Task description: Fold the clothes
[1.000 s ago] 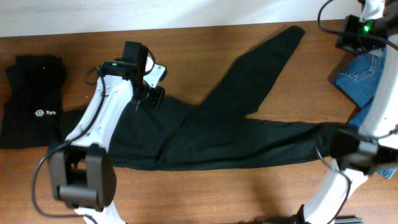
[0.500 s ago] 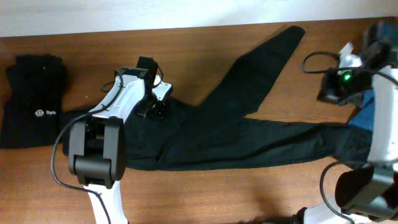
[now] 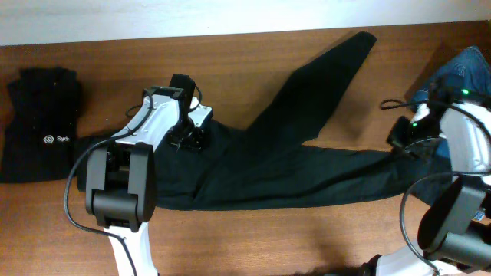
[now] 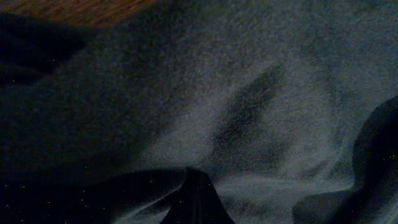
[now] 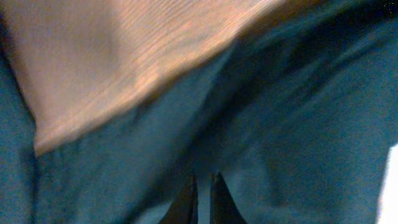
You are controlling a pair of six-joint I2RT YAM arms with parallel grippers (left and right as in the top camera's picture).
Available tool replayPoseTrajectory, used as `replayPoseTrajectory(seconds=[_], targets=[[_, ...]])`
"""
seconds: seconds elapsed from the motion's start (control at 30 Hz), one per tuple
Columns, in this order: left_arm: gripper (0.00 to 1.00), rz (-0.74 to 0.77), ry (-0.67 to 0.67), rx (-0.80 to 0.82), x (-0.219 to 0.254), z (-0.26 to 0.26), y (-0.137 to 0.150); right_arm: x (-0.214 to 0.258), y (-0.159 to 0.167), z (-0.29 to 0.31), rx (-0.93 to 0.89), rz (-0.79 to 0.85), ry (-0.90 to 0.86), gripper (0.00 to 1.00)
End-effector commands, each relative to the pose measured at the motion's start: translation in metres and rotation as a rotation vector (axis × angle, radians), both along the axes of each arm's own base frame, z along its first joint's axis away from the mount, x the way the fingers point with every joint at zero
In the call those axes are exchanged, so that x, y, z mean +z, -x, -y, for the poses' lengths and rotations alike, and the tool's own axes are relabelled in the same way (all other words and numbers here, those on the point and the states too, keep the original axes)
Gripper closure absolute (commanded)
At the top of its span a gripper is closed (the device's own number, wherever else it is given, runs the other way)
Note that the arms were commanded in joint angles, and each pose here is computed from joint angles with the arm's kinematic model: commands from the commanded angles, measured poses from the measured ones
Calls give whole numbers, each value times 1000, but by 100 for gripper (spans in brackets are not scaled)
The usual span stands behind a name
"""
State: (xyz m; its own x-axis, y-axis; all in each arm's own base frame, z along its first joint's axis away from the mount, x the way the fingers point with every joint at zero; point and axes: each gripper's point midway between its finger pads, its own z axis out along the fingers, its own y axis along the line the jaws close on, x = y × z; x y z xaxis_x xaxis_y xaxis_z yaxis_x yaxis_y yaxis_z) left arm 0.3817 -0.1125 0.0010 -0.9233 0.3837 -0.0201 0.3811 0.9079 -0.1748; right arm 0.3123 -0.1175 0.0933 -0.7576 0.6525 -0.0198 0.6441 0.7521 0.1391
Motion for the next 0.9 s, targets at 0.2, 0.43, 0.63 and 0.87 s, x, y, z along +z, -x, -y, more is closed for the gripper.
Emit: replayPoseTrajectory(seconds=[0.2, 0.43, 0.63, 0.87], targets=[[99, -48, -11, 14, -18, -4, 8, -8, 3, 107, -268, 71, 201, 96], [99, -49, -11, 14, -18, -4, 9, -41, 21, 139, -356, 15, 181, 96], [99, -49, -12, 13, -18, -4, 9, -41, 28, 170, -401, 8, 294, 96], [99, -49, -12, 13, -18, -4, 9, -56, 12, 188, -411, 56, 335, 96]])
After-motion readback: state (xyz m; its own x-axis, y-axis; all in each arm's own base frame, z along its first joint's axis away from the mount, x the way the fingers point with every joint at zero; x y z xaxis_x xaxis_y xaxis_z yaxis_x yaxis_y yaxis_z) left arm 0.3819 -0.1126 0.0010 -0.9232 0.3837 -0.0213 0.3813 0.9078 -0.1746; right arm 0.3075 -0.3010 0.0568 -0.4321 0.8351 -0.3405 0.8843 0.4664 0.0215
